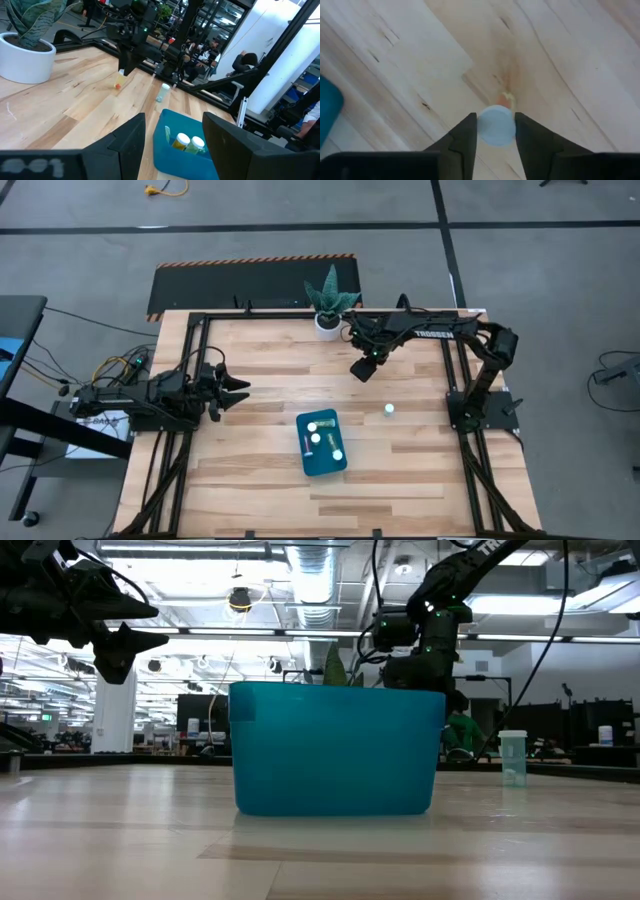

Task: Pick and place pill bottles into a basket
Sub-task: Put the yellow pill bottle into the blue bin

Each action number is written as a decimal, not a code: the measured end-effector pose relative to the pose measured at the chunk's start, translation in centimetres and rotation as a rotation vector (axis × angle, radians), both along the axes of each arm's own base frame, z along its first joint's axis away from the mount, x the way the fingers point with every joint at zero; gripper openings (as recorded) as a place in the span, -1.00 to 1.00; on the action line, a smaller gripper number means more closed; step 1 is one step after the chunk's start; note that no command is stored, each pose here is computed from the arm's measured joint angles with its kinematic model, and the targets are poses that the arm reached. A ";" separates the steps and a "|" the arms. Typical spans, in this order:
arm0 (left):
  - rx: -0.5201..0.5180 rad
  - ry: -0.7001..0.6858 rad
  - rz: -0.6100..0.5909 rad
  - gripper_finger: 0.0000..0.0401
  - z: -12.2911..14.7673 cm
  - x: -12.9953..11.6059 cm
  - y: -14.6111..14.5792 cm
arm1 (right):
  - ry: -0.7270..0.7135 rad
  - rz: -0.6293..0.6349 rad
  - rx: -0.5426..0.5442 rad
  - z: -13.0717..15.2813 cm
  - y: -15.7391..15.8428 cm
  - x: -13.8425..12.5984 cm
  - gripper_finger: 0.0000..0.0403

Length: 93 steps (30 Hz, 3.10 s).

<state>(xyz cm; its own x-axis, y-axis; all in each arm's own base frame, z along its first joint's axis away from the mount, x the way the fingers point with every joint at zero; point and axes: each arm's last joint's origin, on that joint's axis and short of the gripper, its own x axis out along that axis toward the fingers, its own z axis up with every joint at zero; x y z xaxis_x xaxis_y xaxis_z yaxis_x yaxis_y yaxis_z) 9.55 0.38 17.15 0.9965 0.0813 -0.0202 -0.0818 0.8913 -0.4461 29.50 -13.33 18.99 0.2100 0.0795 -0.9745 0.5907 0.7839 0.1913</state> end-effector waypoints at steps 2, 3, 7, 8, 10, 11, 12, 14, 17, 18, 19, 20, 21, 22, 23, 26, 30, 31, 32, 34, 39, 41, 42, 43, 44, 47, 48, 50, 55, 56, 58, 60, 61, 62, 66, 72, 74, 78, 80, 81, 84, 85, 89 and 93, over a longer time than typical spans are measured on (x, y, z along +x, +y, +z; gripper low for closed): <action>0.000 0.000 0.000 -0.07 0.0 0.0 0.0 | 0.000 0.001 0.001 0.0 0.0 0.0 -0.47; 0.000 0.000 0.000 -0.07 0.0 0.0 0.0 | 0.000 0.000 0.001 0.0 0.0 0.0 -0.47; 0.000 0.000 0.000 -0.07 0.0 0.0 0.0 | -0.012 0.005 0.028 0.0 0.1 0.0 -0.44; 0.000 0.000 0.000 -0.07 0.0 0.0 0.0 | -0.017 0.004 0.041 0.0 0.1 0.0 -0.44; 0.000 0.000 0.000 -0.07 0.0 0.0 0.0 | -0.030 0.012 0.072 0.3 0.3 0.2 -0.44; 0.000 0.000 0.000 -0.07 0.0 0.0 0.0 | -0.039 0.018 0.082 0.6 0.4 0.4 -0.45; 0.000 0.000 0.000 -0.07 0.0 0.0 0.0 | -0.052 0.027 0.092 0.9 0.5 0.6 -0.46; 0.000 0.000 0.000 -0.07 0.0 0.0 0.0 | -0.088 0.052 0.111 1.9 0.8 1.2 -0.49; 0.000 0.000 0.000 -0.07 0.0 0.0 0.0 | -0.159 0.095 0.138 4.0 1.4 2.4 -0.52; 0.000 0.000 0.000 -0.07 0.0 0.0 0.0 | -0.187 0.114 0.153 4.8 1.7 2.9 -0.52; 0.000 0.000 0.000 -0.07 0.0 0.0 0.0 | -0.213 0.136 0.168 5.7 2.2 3.3 -0.53; 0.000 0.000 0.000 -0.07 0.0 0.0 0.0 | -0.238 0.160 0.179 6.6 2.7 3.8 -0.54; 0.000 0.000 0.000 -0.07 0.0 0.0 0.0 | -0.262 0.187 0.182 7.6 3.3 4.2 -0.55; 0.000 0.000 0.000 -0.07 0.0 0.0 0.0 | -0.286 0.228 0.175 8.7 4.0 4.6 -0.57; 0.000 0.000 0.000 -0.07 0.0 0.0 0.0 | -0.303 0.266 0.160 9.6 4.6 4.9 -0.60; 0.000 0.000 0.000 -0.07 0.0 0.0 0.0 | -0.301 0.332 0.058 11.3 5.7 5.3 -0.67; 0.000 0.000 0.000 -0.07 0.0 0.0 0.0 | -0.285 0.305 0.034 11.5 5.5 5.2 -0.73; 0.000 0.000 0.000 -0.07 0.0 0.0 0.0 | -0.275 0.301 0.036 11.5 5.5 5.1 -0.74; 0.000 0.000 0.000 -0.07 0.0 0.0 0.0 | -0.265 0.300 0.038 11.4 5.5 5.0 -0.74; 0.000 0.000 0.000 -0.07 0.0 0.0 0.0 | -0.261 0.310 0.039 11.4 5.6 5.0 -0.74; 0.000 0.000 0.000 -0.07 0.0 0.0 0.0 | -0.264 0.342 0.001 11.4 5.5 5.1 -0.74; 0.000 0.000 0.000 -0.07 0.0 0.0 0.0 | -0.265 0.337 -0.013 11.2 5.4 5.1 -0.74; 0.000 0.000 0.000 -0.07 0.0 0.0 0.0 | -0.256 0.307 -0.003 10.7 5.2 5.3 -0.74; 0.000 0.000 0.000 -0.07 0.0 0.0 0.0 | -0.243 0.259 0.023 10.0 4.9 5.7 -0.74; 0.000 0.000 0.000 -0.07 0.0 0.0 0.0 | -0.231 0.208 0.062 9.3 4.6 6.1 -0.74; 0.000 0.000 0.001 -0.07 0.0 0.0 0.0 | -0.204 0.090 0.239 6.2 3.8 7.9 -0.69; 0.000 0.000 0.000 -0.07 0.0 0.0 0.0 | -0.225 0.074 0.297 5.2 3.6 8.7 -0.66; 0.000 0.000 0.001 -0.07 0.0 0.0 0.0 | -0.241 0.064 0.427 3.3 3.5 10.0 -0.57; 0.000 0.000 0.001 -0.07 0.0 0.0 0.0 | -0.264 0.066 0.484 1.8 3.2 12.3 -0.29; 0.000 0.000 0.001 -0.07 0.0 0.0 0.0 | -0.271 0.055 0.467 2.1 3.0 12.5 -0.23; 0.000 0.000 0.001 -0.07 0.0 0.0 0.0 | -0.288 0.029 0.410 2.8 2.5 12.8 -0.14; 0.000 0.000 0.001 -0.07 0.0 0.0 0.0 | -0.271 -0.029 0.340 3.0 2.0 12.8 -0.05; 0.000 0.000 0.001 -0.07 0.0 0.0 0.0 | -0.265 -0.064 0.309 3.2 1.7 12.9 -0.01; 0.000 0.000 0.001 -0.07 0.0 0.0 0.0 | -0.256 -0.110 0.279 3.2 1.5 12.9 0.03; 0.000 0.000 0.000 -0.07 0.0 0.0 0.0 | -0.209 -0.404 0.170 3.1 0.8 12.9 0.15; 0.000 0.000 0.001 -0.07 0.0 0.0 0.0 | -0.376 -0.710 0.123 3.9 1.4 14.7 0.18; 0.000 0.000 0.001 -0.07 0.0 0.0 0.0 | -0.448 -0.746 0.177 4.4 1.7 15.4 0.16; 0.000 0.000 0.000 -0.07 0.0 0.0 0.0 | -0.510 -0.733 0.262 4.5 2.2 16.3 0.13; 0.000 0.000 0.000 -0.07 0.0 0.0 0.0 | -0.517 -0.629 0.267 4.2 2.4 16.6 0.12; 0.000 0.000 0.001 -0.07 0.0 0.0 0.0 | -0.513 -0.579 0.259 4.0 2.7 16.7 0.12; 0.000 0.000 0.000 -0.07 0.0 0.0 0.0 | -0.480 -0.624 0.196 3.9 3.4 16.5 0.12; 0.000 0.000 0.000 -0.07 0.0 0.0 0.0 | -0.447 -0.673 0.163 3.9 3.7 16.2 0.12; 0.000 0.000 0.000 -0.07 0.0 0.0 0.0 | -0.294 -0.892 0.030 3.1 3.6 14.5 0.12; 0.000 0.000 0.000 -0.07 0.0 0.0 0.0 | -0.264 -1.097 0.035 2.9 3.5 14.0 0.12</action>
<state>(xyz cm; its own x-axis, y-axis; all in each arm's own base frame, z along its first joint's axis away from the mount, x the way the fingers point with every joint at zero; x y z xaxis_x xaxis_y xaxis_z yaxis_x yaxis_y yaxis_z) 9.55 0.38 17.15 0.9965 0.0812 -0.0200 -0.0815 0.8913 -0.4461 43.52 -9.83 21.90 0.3820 -0.2484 -0.8902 0.8947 -0.1420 0.4235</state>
